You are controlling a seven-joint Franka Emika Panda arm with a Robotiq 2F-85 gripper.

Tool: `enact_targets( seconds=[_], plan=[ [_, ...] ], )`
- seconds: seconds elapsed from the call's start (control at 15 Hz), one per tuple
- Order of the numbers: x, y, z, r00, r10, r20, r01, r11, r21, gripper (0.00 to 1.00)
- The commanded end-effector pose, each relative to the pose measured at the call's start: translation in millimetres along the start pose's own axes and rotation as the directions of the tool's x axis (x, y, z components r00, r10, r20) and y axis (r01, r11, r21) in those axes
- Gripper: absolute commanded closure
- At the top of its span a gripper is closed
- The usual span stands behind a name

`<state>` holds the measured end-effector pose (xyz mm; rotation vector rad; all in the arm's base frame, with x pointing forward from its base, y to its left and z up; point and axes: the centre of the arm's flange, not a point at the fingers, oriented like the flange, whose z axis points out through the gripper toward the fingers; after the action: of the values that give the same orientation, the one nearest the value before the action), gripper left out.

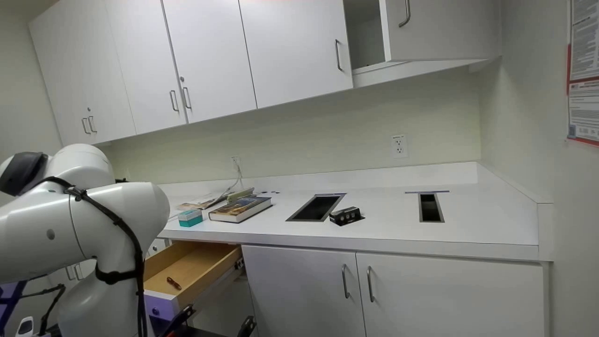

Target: Pull open the top right most drawer of the kitchen cabinet

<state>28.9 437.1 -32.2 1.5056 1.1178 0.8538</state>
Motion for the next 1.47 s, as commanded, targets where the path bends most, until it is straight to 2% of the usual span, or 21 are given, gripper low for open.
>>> enact_targets(
  seconds=[0.0,0.2,0.33,0.6,0.73,1.0,1.07,1.2,1.4],
  plan=[
    [17.7,39.8,4.0,0.999,-0.024,-0.022,0.026,0.994,0.103,0.22],
    [39.4,75.1,4.1,0.999,-0.04,-0.026,0.043,0.987,0.156,0.01],
    [51.5,102.4,1.9,0.998,-0.062,-0.024,0.066,0.968,0.243,0.0],
    [69.4,168.7,-3.5,0.995,-0.067,-0.073,0.091,0.916,0.39,0.0],
    [74.4,203.9,-0.6,0.996,-0.05,-0.072,0.076,0.899,0.432,0.0],
    [64.1,278.5,9.4,0.999,-0.008,-0.035,0.025,0.86,0.509,0.0],
    [61.1,294.2,13.0,1.0,-0.004,-0.027,0.018,0.845,0.534,0.0],
    [53.7,323.9,18.7,0.999,-0.017,-0.035,0.035,0.797,0.603,0.0],
    [37.8,364.4,28.2,0.998,-0.033,-0.055,0.061,0.711,0.701,0.0]
  ],
)
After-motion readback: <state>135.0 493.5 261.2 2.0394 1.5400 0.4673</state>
